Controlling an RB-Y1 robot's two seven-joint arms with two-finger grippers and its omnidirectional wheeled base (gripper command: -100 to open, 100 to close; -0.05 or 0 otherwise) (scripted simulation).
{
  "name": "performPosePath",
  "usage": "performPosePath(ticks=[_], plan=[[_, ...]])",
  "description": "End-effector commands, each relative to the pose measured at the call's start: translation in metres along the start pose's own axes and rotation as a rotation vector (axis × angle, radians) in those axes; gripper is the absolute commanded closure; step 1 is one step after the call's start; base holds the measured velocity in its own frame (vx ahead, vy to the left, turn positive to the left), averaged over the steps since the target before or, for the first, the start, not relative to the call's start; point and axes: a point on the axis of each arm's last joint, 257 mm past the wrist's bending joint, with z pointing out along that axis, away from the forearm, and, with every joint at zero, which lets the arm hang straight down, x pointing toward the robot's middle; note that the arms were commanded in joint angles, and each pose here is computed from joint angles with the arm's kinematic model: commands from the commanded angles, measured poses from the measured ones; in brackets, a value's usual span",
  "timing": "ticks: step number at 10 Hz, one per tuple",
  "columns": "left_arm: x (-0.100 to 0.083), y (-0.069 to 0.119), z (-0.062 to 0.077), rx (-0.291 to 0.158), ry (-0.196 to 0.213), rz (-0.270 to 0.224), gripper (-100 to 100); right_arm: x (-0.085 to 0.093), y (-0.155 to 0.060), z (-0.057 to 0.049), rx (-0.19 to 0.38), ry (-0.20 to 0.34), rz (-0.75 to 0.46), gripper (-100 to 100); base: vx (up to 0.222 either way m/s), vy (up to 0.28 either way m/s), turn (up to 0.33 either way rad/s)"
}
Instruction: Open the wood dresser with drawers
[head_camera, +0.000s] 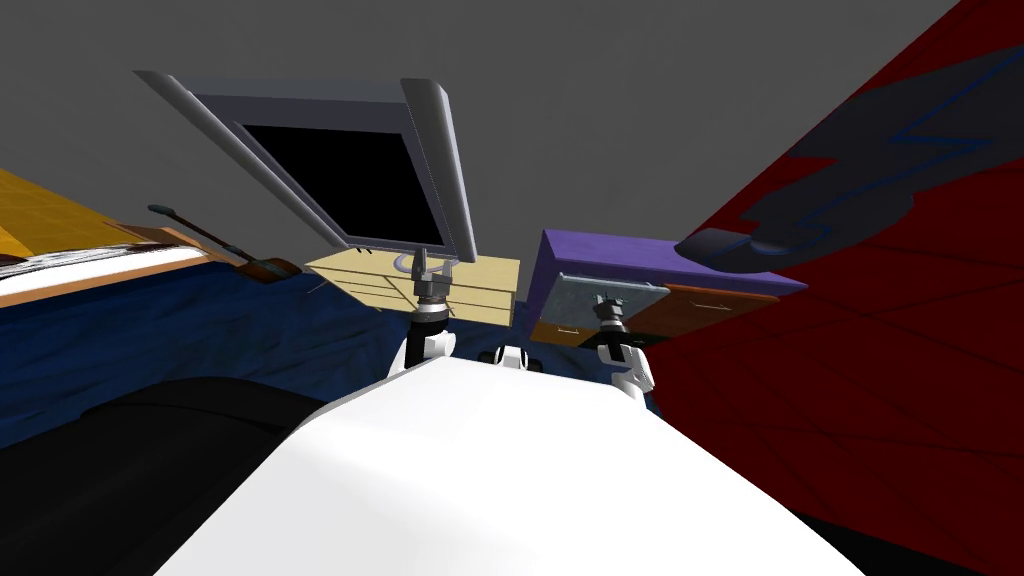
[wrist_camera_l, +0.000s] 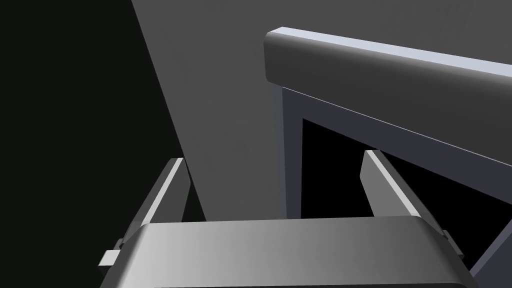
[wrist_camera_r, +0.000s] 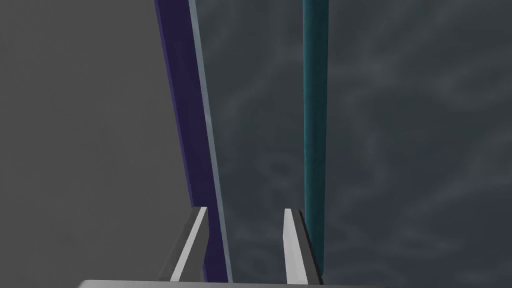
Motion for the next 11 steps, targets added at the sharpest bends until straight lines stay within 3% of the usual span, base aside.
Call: performPosePath(ticks=[1,2,3,5,6,7,9,10,11], plan=[[0.000,0.000,0.000,0.000,0.000,0.000,0,0.011,-0.013,0.013,0.001,0.013,-0.013,-100,0.043,0.014,0.050],[0.000,0.000,0.000,0.000,0.000,0.000,0,0.008,-0.021,0.014,0.022,0.003,-0.019,-100,0.020,0.004,0.007],[0.000,0.000,0.000,0.000,0.000,0.000,0,0.004,-0.004,0.004,0.000,0.004,-0.004,100,-0.010,-0.008,-0.020],[0.000,0.000,0.000,0.000,0.000,0.000,0,0.001,-0.006,0.003,0.004,0.005,-0.003,100,-0.011,-0.008,-0.013],[0.000,0.000,0.000,0.000,0.000,0.000,0,-0.004,0.007,-0.007,-0.015,-0.006,-0.024,-100,0.022,-0.063,0.002],[0.000,0.000,0.000,0.000,0.000,0.000,0,-0.006,0.014,-0.012,-0.024,-0.010,-0.033,-100,0.023,-0.116,0.005],[0.000,0.000,0.000,0.000,0.000,0.000,0,0.002,0.002,0.001,-0.018,0.000,-0.029,-100,0.025,-0.023,0.026],[0.000,0.000,0.000,0.000,0.000,0.000,0,-0.002,0.004,-0.002,-0.017,-0.006,-0.031,-100,0.029,0.006,0.014],[0.000,0.000,0.000,0.000,0.000,0.000,0,-0.001,0.004,-0.002,-0.018,-0.004,-0.029,100,0.000,0.000,0.000]])
